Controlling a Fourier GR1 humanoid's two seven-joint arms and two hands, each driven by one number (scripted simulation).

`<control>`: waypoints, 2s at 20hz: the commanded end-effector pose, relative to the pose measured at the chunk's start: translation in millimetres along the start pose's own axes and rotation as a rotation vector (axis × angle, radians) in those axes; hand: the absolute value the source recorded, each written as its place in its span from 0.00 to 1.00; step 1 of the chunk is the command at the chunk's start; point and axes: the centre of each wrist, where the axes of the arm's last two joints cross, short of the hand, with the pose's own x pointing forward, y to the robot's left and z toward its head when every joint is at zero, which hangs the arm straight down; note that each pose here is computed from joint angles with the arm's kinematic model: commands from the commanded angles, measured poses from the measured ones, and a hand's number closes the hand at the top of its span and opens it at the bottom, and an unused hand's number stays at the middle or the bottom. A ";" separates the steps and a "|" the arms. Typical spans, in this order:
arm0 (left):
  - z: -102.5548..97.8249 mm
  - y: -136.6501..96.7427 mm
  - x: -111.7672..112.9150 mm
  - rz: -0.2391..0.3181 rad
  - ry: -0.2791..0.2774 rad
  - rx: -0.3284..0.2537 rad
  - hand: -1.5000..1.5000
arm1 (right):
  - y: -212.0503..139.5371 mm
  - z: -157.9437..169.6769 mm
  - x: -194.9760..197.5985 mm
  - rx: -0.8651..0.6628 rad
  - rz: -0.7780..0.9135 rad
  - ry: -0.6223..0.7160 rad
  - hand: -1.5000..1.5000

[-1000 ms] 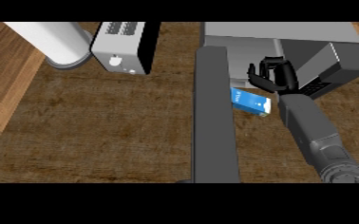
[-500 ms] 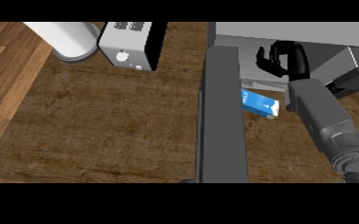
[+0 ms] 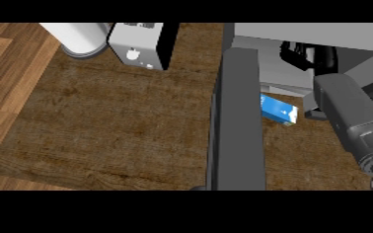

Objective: Pick up the milk, place it into the microwave and close the microwave

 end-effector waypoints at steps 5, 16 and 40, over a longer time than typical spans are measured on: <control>-10.2 4.0 -1.4 -0.003 -0.009 -0.025 0.00 | -15.6 -5.0 -0.7 -0.051 0.034 0.006 1.00; -15.5 6.7 0.2 -0.036 0.004 -0.034 0.00 | -28.7 -13.0 3.5 -0.090 0.034 0.008 1.00; -35.1 15.7 -6.7 -0.082 0.038 -0.071 0.00 | 36.2 -30.5 54.9 0.078 0.002 -0.006 0.00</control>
